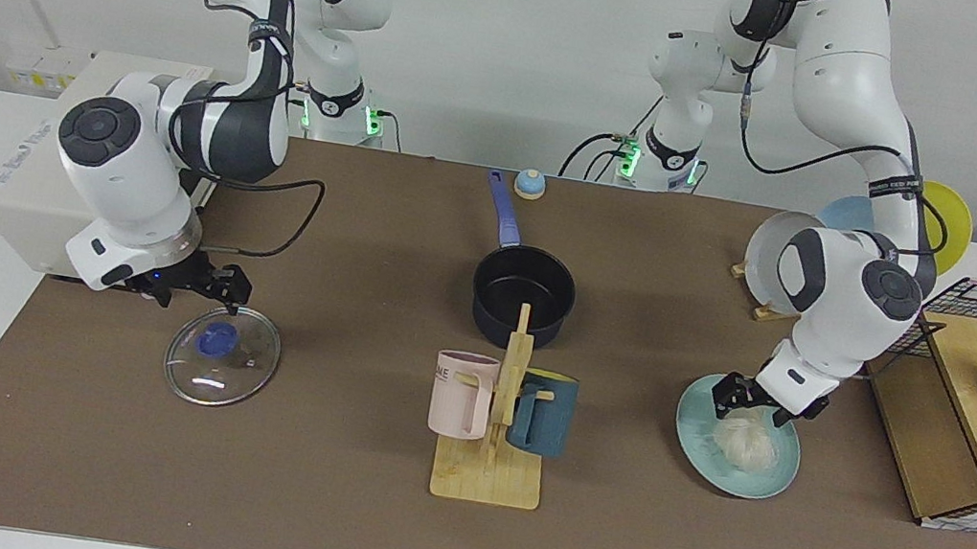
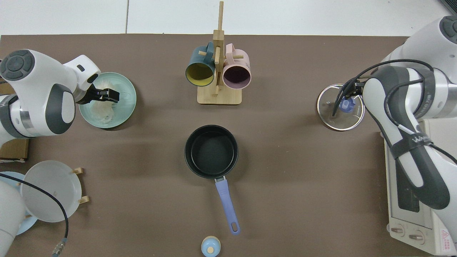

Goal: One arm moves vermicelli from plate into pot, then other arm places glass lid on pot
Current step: 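Grasp the vermicelli with the left gripper while the right gripper reaches the lid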

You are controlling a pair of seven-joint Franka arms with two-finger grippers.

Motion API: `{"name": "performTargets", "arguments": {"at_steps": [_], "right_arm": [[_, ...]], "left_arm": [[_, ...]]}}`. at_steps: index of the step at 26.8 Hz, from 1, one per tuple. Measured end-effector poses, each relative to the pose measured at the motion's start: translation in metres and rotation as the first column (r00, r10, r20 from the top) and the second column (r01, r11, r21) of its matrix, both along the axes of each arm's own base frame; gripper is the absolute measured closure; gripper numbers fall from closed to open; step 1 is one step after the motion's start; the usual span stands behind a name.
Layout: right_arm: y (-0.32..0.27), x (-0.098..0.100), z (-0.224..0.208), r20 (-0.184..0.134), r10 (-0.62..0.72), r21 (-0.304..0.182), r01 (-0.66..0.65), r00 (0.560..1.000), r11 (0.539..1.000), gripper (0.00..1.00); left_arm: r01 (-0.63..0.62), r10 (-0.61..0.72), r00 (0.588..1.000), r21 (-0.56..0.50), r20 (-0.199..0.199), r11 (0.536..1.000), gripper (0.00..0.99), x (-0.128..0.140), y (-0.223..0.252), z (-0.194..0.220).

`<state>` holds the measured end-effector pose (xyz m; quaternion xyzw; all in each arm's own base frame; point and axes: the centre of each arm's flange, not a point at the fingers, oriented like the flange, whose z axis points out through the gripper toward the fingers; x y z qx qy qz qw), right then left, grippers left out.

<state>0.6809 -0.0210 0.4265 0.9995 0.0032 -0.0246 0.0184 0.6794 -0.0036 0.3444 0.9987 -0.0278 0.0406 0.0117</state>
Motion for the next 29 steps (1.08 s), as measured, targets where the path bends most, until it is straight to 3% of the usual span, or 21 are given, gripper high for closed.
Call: {"name": "performTargets", "arguments": {"at_steps": [4,9,10,13,20,29], "right_arm": [[0.000,0.004,-0.008,0.015,0.001,-0.002,-0.001,1.000,1.000,0.00],[0.002,0.013,-0.033,0.027,0.007,-0.008,-0.007,1.000,1.000,0.00],[0.003,0.014,-0.039,0.026,0.008,-0.008,-0.008,1.000,1.000,0.00],[0.006,0.016,-0.055,0.028,0.015,-0.010,-0.015,0.999,1.000,0.00],[0.009,0.010,-0.091,0.023,0.026,-0.012,-0.026,0.999,1.000,0.00],[0.004,0.004,-0.103,-0.007,0.103,-0.008,-0.103,0.995,0.995,0.00]], "left_arm": [[0.000,0.000,1.000,0.000,0.015,1.000,0.022,-0.002,0.000,-0.010],[-0.001,0.001,1.000,0.001,0.018,1.000,0.300,-0.002,0.000,-0.010],[-0.002,0.002,1.000,0.001,0.018,1.000,0.419,-0.002,0.001,-0.010],[-0.004,0.004,1.000,0.001,0.021,1.000,0.529,-0.002,0.002,-0.009],[-0.004,0.004,1.000,0.002,0.025,1.000,0.626,-0.002,0.002,-0.006],[-0.011,0.011,0.999,0.003,0.044,1.000,0.630,-0.003,0.005,0.017]]}}
